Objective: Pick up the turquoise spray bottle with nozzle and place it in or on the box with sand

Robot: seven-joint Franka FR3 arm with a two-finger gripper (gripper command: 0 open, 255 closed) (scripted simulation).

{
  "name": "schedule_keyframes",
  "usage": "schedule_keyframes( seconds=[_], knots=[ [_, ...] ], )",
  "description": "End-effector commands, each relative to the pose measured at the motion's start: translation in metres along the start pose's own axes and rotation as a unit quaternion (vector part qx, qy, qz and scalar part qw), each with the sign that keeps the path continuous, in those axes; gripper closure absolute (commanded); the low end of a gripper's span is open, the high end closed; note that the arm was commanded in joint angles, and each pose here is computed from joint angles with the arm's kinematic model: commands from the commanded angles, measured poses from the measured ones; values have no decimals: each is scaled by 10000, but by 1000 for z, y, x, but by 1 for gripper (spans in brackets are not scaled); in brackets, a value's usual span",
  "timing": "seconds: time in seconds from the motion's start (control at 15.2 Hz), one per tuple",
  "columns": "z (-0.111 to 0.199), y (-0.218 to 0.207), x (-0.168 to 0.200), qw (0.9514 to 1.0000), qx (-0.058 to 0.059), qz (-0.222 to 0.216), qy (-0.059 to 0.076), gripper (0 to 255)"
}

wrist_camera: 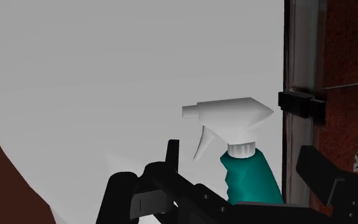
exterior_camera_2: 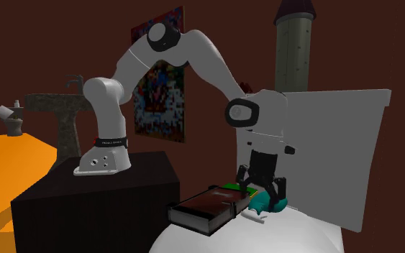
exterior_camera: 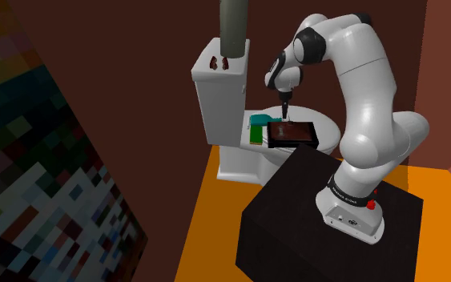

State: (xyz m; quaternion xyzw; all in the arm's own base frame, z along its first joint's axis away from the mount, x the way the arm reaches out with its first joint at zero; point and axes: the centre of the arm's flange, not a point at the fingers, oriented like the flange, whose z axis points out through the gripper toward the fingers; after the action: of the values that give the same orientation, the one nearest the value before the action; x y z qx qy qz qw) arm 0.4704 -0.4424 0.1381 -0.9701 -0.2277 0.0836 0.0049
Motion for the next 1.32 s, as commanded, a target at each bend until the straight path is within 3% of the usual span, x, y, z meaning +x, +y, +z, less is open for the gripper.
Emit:
schedule_keyframes(
  seconds=[0.0, 0.13, 0.66, 0.73, 1.25],
  knots=[
    [10, 0, -1, 10000, -1, -3, 0, 0],
    [24, 0, -1, 10000, -1, -3, 0, 0],
    [24, 0, -1, 10000, -1, -3, 0, 0],
    [24, 0, -1, 10000, -1, -3, 0, 255],
    [24, 0, -1, 10000, -1, -3, 0, 255]
  ],
)
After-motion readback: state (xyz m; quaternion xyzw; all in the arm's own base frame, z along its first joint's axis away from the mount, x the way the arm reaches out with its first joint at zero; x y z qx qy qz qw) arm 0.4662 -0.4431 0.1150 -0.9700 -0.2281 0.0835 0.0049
